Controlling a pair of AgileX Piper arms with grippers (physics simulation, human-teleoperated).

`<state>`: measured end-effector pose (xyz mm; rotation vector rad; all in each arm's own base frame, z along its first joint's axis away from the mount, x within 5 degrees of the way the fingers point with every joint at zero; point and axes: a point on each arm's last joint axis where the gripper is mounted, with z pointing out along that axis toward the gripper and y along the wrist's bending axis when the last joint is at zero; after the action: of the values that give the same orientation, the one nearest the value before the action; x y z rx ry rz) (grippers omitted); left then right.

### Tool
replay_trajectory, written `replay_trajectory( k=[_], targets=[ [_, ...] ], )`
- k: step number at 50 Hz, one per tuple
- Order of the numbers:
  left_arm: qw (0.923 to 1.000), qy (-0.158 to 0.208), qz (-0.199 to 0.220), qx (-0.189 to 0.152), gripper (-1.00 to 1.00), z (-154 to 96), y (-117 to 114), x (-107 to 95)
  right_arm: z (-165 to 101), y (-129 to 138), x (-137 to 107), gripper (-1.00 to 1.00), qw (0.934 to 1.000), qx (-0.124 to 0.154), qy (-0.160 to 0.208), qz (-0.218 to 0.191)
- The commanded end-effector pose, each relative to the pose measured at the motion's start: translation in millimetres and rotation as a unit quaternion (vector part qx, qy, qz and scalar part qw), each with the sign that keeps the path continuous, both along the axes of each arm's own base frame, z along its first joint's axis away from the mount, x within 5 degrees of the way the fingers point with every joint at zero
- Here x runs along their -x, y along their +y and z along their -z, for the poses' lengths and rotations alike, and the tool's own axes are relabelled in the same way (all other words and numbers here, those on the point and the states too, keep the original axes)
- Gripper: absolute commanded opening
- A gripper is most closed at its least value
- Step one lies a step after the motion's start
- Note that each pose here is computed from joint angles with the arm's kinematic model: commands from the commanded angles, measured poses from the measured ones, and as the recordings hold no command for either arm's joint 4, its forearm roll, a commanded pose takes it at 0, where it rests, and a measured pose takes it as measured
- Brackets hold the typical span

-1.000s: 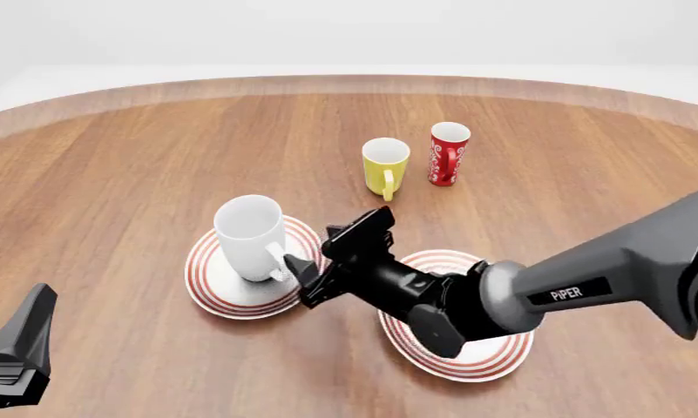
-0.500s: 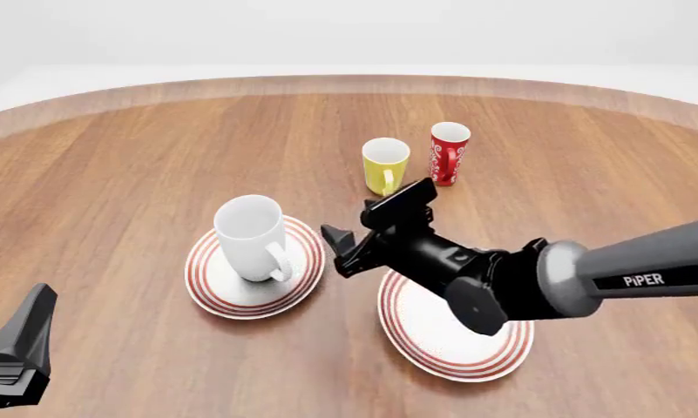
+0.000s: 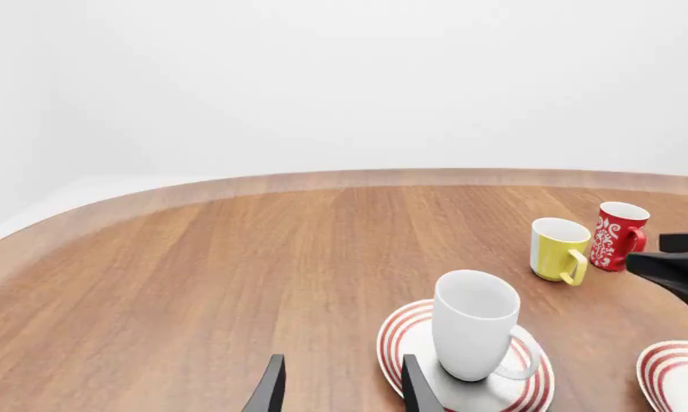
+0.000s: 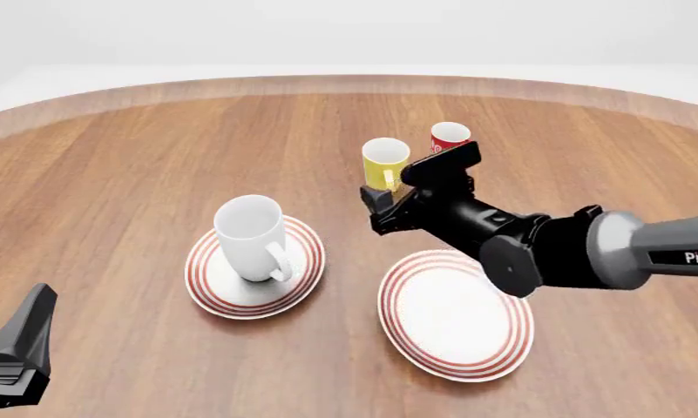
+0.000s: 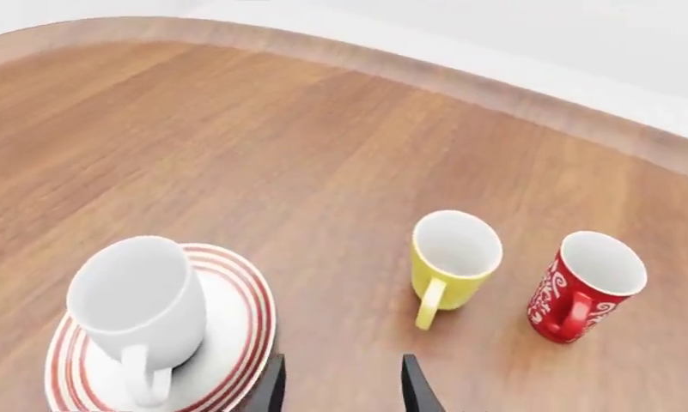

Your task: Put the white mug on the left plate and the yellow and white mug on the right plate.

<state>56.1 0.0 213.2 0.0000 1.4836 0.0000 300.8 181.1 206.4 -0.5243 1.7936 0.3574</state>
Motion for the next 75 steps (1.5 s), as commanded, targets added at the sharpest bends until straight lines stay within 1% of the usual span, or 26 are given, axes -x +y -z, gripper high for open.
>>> replay_trajectory(
  k=[1,11,14,24,38,48,65,75],
  targets=[
    [1.0000,0.000,0.000,0.000,1.00,0,0,0,-9,-20,-12,1.00,0.9994,-0.004,-0.003,0.034],
    [1.0000,0.000,0.000,0.000,1.00,0,0,0,-6,-29,-28,1.00,0.9985,-0.002,-0.007,0.054],
    [1.0000,0.000,0.000,0.000,1.00,0,0,0,-3,-33,-36,1.00,0.9980,-0.003,-0.006,0.064],
    [1.0000,0.000,0.000,0.000,1.00,0,0,0,7,-34,-53,1.00,0.9971,-0.006,0.003,0.076],
    [1.0000,0.000,0.000,0.000,1.00,0,0,0,15,-29,-71,1.00,0.9968,-0.005,0.006,0.079],
    [1.0000,0.000,0.000,0.000,1.00,0,0,0,22,-26,-84,1.00,0.9964,-0.009,0.011,0.083],
    [1.0000,0.000,0.000,0.000,1.00,0,0,0,32,-13,-99,1.00,0.9967,-0.014,0.019,0.078],
    [1.0000,0.000,0.000,0.000,1.00,0,0,0,39,-10,-108,1.00,0.9963,-0.014,0.027,0.080]
  ],
)
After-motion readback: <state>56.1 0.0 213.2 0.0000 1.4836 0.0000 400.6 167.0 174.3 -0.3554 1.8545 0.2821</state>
